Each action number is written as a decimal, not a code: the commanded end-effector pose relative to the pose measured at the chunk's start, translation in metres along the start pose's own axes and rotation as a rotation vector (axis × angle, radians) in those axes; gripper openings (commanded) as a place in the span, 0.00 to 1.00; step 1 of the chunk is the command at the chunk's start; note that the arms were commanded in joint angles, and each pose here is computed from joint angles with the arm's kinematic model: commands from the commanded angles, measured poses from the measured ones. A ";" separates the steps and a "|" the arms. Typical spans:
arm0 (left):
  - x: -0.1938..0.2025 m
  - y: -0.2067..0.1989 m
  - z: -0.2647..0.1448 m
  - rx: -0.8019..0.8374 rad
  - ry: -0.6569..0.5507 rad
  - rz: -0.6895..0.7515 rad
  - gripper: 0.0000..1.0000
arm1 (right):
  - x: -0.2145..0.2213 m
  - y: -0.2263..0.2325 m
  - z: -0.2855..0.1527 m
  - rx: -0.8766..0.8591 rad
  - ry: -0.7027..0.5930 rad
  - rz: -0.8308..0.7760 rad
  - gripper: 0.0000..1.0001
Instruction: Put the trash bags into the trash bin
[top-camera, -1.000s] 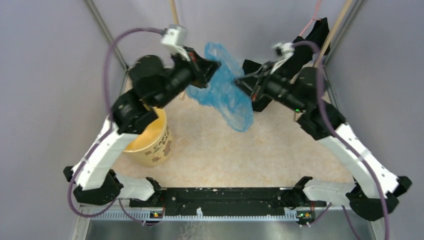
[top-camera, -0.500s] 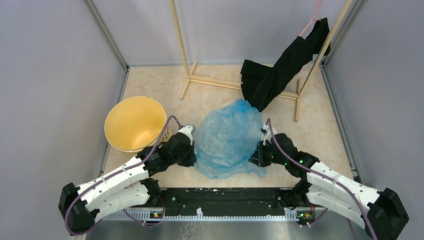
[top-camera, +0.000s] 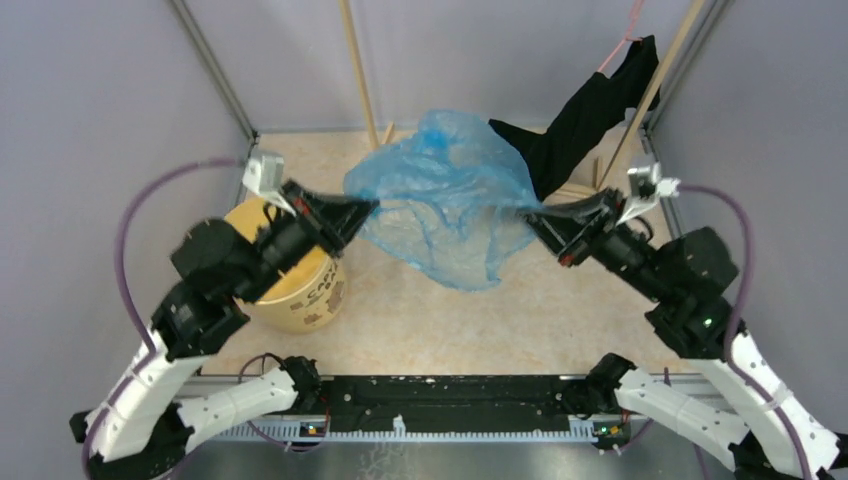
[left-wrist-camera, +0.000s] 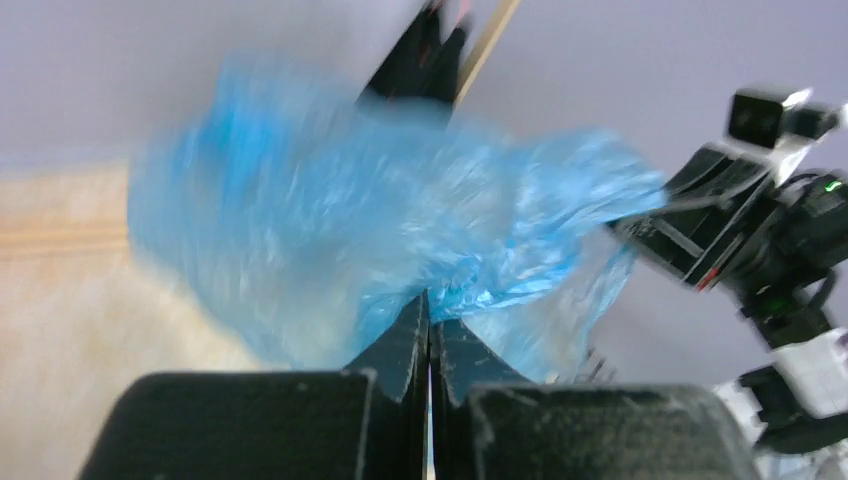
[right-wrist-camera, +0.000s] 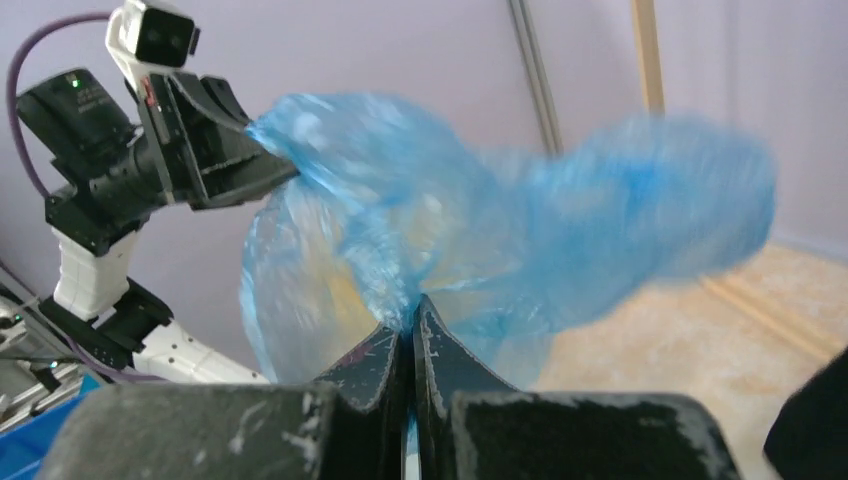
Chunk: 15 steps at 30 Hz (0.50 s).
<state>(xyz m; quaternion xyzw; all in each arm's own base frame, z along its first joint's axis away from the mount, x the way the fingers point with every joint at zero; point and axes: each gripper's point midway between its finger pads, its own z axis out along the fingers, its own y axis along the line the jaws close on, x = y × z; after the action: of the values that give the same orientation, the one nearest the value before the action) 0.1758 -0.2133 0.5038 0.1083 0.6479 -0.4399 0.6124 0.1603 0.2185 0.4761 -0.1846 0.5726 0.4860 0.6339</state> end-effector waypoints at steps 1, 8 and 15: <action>0.164 0.091 -0.019 -0.258 0.263 -0.128 0.00 | 0.168 -0.062 -0.025 0.187 0.304 0.241 0.00; 0.235 0.113 -0.059 -0.317 0.434 -0.214 0.00 | 0.222 -0.077 -0.046 0.224 0.333 0.346 0.00; 0.023 0.026 -0.034 -0.128 0.132 0.014 0.00 | 0.032 -0.010 0.008 0.045 0.167 0.037 0.00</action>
<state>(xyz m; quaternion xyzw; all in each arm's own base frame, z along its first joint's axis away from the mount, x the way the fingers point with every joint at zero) 0.1685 -0.1951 0.3340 0.0755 0.8141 -0.3382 0.4661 0.1838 0.2428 0.2977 -0.1415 0.7695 0.4312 0.4494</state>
